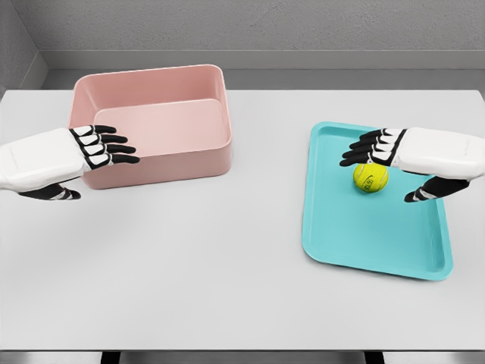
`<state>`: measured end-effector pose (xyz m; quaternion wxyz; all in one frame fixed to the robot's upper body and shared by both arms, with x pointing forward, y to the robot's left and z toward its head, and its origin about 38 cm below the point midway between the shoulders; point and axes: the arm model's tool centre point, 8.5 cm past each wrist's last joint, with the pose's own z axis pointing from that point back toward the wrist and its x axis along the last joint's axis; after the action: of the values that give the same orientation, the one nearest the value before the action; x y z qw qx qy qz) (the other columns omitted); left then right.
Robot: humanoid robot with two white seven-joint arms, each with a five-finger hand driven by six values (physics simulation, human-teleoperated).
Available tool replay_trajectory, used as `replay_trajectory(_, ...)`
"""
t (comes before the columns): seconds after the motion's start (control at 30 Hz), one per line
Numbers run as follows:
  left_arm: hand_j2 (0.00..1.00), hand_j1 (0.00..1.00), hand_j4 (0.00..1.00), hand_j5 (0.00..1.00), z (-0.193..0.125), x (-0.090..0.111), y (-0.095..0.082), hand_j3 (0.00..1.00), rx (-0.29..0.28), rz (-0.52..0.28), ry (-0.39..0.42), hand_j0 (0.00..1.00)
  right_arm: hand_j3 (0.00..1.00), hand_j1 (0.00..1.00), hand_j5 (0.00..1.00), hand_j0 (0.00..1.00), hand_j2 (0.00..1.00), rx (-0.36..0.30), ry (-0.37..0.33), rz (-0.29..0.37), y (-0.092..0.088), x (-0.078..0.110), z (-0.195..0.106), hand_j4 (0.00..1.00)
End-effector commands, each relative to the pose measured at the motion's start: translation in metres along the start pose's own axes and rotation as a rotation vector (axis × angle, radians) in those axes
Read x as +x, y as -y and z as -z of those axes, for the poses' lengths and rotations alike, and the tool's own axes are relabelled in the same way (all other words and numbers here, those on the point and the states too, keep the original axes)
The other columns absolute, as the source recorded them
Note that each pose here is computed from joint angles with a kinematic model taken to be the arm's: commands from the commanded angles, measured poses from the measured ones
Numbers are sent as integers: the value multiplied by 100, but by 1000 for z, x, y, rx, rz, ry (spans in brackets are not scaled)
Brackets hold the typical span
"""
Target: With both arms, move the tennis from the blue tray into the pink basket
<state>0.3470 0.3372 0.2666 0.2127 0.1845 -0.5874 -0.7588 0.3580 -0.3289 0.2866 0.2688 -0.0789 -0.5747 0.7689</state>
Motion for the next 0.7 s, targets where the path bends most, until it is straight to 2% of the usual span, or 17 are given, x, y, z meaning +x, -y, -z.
replay_trajectory(0.0, 100, 100, 100, 100, -1, 0, -1, 100, 2, -3, -1, 100, 100, 100, 100, 100, 100, -3, -1, 6, 0, 0, 0, 100)
replay_trajectory(0.13, 100, 100, 100, 100, -1, 0, -1, 100, 0, -3, -1, 100, 100, 100, 100, 100, 100, -15, 16, 9, -2, 0, 9, 100)
replay_trajectory(0.17, 100, 100, 100, 100, -1, 0, 1, 100, -4, -2, -1, 100, 100, 100, 100, 100, 100, 67, -47, -153, -12, -9, 25, 100)
replay_trajectory(0.2, 100, 100, 100, 100, 0, 1, 2, 100, -4, -2, 0, 100, 100, 100, 100, 100, 100, 44, -59, -140, -10, -18, 30, 100)
replay_trajectory(0.3, 100, 100, 100, 100, 0, 1, 2, 100, -5, -4, 0, 100, 100, 100, 100, 100, 100, 24, -112, -63, -21, -44, 32, 100)
replay_trajectory(0.43, 100, 100, 100, 100, -1, 0, 1, 100, -6, 0, -2, 100, 100, 100, 100, 100, 100, 22, -163, -10, -31, -63, 26, 100)
replay_trajectory(0.6, 100, 100, 100, 100, 0, 1, 2, 100, -5, -4, 0, 100, 100, 100, 100, 100, 100, 32, -156, -3, -39, -63, 32, 100)
replay_trajectory(0.67, 100, 100, 100, 100, 0, 1, 3, 100, -6, -5, 0, 100, 100, 100, 100, 100, 100, 35, -174, 29, -48, -71, 34, 100)
